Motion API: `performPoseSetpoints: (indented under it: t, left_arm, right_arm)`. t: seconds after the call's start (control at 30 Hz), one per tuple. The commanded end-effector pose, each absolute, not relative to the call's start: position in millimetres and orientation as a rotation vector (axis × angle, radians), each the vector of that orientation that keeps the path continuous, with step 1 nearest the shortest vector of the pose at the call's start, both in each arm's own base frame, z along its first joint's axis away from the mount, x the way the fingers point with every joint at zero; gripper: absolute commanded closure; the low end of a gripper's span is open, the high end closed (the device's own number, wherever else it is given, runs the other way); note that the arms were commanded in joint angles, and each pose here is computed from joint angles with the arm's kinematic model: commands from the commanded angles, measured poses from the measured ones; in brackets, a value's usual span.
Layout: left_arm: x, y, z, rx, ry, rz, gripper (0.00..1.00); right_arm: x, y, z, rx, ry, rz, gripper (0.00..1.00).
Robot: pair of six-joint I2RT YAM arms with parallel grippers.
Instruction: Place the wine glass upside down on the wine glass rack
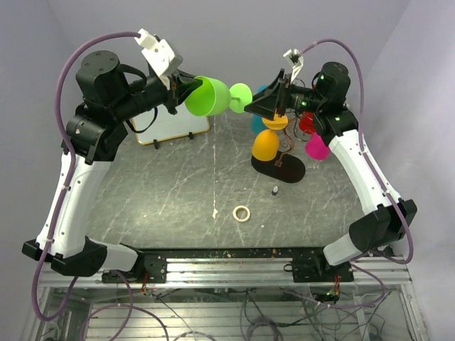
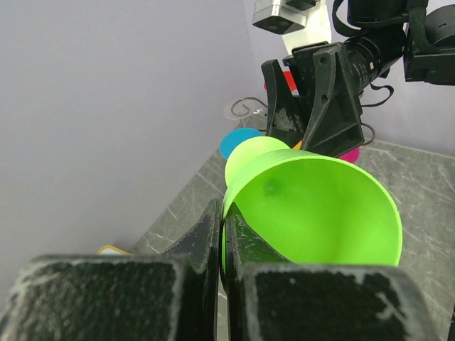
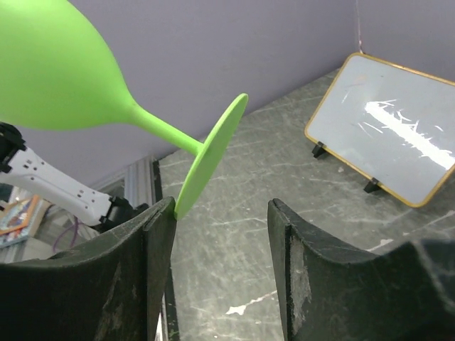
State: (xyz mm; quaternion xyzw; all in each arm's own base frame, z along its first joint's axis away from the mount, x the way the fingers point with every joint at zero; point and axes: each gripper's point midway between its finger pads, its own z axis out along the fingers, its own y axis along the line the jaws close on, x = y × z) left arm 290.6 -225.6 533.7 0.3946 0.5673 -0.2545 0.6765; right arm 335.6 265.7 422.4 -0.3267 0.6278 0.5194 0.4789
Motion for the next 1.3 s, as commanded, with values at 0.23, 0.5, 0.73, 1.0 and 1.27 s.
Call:
performPoseSetpoints:
  t: [0.23, 0.5, 0.73, 1.0, 1.27]
  left_arm:
    - [301, -219, 542, 0.885, 1.233, -0.482, 0.93]
    - [304, -219, 538, 0.887, 1.241, -0.481, 0.93]
    - [306, -222, 533, 0.899, 1.247, -0.487, 0.93]
    - [308, -224, 529, 0.908, 1.251, -0.485, 0.93]
    - [309, -227, 524, 0.929, 1.252, -0.473, 0.93]
  right_arm:
    - [332, 279, 451, -0.788, 1.456, 1.331, 0.60]
    - [342, 284, 446, -0.734, 1.493, 1.346, 0.72]
    - [346, 285, 448, -0.715, 1.497, 1.330, 0.75]
    - [345, 288, 446, -0.712, 1.503, 1.346, 0.76]
    - [351, 291, 439, -0.687, 1.528, 1.349, 0.81]
